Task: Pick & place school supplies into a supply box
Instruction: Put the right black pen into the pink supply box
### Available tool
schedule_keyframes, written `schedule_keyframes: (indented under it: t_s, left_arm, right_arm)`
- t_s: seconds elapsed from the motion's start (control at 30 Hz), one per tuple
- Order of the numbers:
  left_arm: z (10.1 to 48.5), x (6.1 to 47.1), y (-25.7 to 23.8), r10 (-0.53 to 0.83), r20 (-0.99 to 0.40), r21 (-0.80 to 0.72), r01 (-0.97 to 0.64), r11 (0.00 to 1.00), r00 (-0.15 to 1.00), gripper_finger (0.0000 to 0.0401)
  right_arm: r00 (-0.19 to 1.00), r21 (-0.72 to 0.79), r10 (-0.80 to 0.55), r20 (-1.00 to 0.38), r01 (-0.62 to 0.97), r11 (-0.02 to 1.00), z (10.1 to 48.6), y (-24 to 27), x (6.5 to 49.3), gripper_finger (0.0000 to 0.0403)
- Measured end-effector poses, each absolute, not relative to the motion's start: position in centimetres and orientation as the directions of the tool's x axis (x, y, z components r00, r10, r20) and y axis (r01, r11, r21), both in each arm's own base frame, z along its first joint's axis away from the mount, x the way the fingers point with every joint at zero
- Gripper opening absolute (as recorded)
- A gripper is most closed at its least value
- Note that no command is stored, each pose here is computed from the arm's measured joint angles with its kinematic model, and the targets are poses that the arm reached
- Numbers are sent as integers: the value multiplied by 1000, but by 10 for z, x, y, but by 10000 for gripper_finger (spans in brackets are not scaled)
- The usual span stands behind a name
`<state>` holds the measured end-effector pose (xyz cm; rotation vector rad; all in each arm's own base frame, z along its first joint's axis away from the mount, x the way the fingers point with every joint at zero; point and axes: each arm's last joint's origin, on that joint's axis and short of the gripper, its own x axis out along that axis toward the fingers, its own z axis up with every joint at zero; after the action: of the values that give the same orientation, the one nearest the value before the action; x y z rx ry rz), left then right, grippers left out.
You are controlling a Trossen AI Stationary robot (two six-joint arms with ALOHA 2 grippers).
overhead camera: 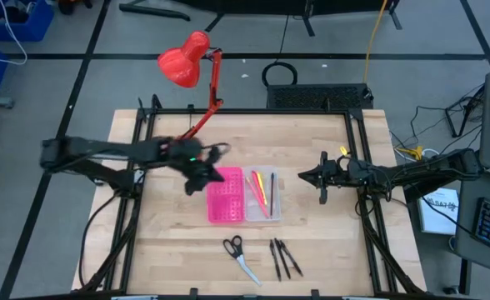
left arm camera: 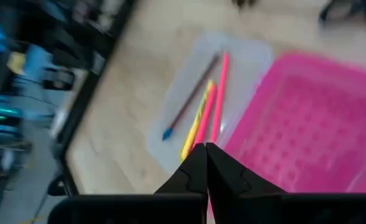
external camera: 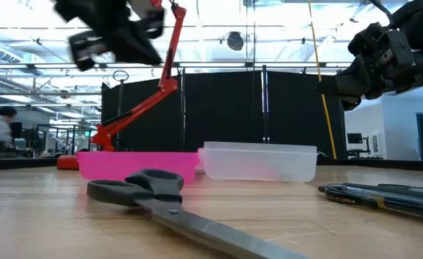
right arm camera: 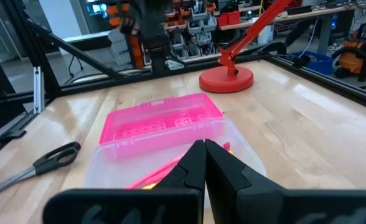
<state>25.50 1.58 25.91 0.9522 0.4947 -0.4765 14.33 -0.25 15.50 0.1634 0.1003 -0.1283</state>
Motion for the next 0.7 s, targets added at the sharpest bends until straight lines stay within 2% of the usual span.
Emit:
schedule_keyframes:
  t_s: [0.13, 0.23, 0.3, 0.43, 0.53, 0.7]
  left_arm:
    - [242, 216, 0, -256, -295, 661, 390, 641, 921, 3]
    - [229, 193, -7, -281, -92, 545, 285, 789, 955, 4]
    - [219, 177, -11, -299, 3, 491, 259, 832, 954, 3]
    - [201, 156, -14, -302, 99, 440, 231, 868, 948, 3]
    - [202, 149, -14, -288, 189, 383, 200, 902, 939, 4]
    - [195, 147, -10, -252, 173, 398, 166, 902, 952, 4]
  right_arm:
    - [988, 183, -120, -97, 137, 974, 156, -3, 143, 0]
    - [989, 185, -121, -86, 135, 974, 157, -3, 144, 0]
    - [989, 185, -122, -78, 135, 973, 158, -3, 144, 0]
    - [990, 183, -126, -60, 135, 974, 160, -3, 144, 0]
    - [992, 183, -128, -5, 127, 975, 165, -3, 144, 0]
    - [992, 166, -126, 20, 121, 979, 168, -3, 144, 0]
